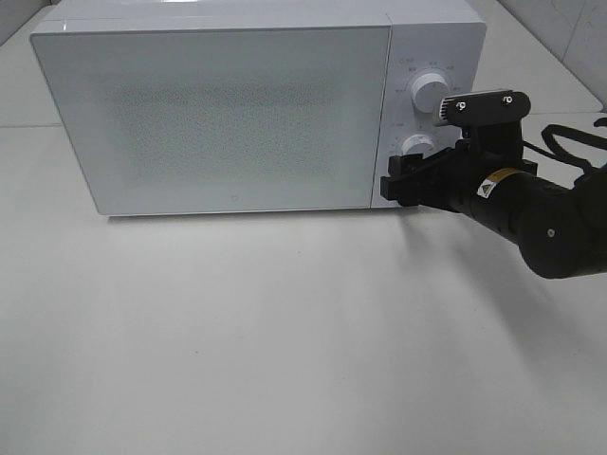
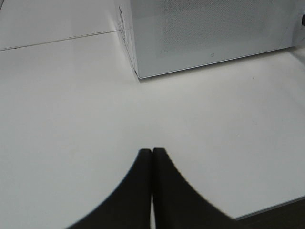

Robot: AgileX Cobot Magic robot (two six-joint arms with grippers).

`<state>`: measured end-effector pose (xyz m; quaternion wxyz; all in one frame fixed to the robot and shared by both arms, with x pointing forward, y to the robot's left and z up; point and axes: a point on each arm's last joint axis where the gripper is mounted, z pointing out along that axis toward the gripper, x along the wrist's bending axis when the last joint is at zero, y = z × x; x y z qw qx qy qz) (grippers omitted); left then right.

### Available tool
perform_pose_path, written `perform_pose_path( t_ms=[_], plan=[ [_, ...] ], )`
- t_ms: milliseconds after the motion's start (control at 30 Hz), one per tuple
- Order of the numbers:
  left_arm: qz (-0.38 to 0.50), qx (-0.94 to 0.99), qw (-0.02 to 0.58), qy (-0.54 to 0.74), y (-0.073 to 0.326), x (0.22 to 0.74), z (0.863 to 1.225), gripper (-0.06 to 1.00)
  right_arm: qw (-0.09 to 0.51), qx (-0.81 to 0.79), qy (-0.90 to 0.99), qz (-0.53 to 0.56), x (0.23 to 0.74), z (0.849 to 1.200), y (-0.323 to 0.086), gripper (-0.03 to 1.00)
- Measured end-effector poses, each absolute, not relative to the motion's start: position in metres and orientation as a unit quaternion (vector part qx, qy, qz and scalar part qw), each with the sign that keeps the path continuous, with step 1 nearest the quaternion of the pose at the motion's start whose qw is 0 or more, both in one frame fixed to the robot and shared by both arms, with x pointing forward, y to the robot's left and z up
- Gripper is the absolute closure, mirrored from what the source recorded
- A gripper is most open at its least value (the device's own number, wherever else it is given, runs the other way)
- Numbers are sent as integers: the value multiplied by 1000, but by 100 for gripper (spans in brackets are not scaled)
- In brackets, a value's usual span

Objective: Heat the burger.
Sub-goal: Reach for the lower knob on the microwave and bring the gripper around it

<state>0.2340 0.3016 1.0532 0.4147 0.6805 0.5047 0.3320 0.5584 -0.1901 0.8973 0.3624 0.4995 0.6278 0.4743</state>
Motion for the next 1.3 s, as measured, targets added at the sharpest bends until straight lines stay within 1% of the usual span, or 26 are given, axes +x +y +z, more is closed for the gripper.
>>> perform_pose_path(
  t_ms=[100,167,267,567,633,667,700,733,767,867,1000,1033,1133,1300],
  plan=[
    [332,680,415,505,302,234,1053,94,358,501,632,471,559,896,-189,25],
    [332,680,415,505,302,234,1053,94,359,501,631,471,559,896,-189,28],
    [332,680,415,505,302,234,1053,94,359,500,631,472,560,896,-188,30],
    [332,680,415,505,302,234,1053,94,367,484,633,480,557,899,-179,31],
    [332,680,415,505,302,234,1053,94,390,478,633,467,555,901,-172,31],
    [332,680,415,505,302,234,1053,94,390,478,633,467,555,901,-172,31],
    [332,680,415,505,302,234,1053,94,415,472,629,458,554,903,-167,31],
    [332,680,415,505,302,234,1053,94,415,472,629,458,554,903,-167,31],
    [332,680,415,505,302,234,1053,94,438,461,630,446,554,906,-165,31],
    [332,680,415,505,302,234,1053,94,451,458,628,439,553,907,-163,32],
    [332,680,415,505,302,234,1053,94,453,459,626,438,553,907,-163,35],
    [332,680,415,505,302,234,1053,94,452,462,624,439,553,907,-164,37],
    [332,680,415,505,302,234,1053,94,448,468,621,440,553,907,-164,40],
    [332,680,415,505,302,234,1053,94,443,474,624,436,553,905,-164,41]
  ],
)
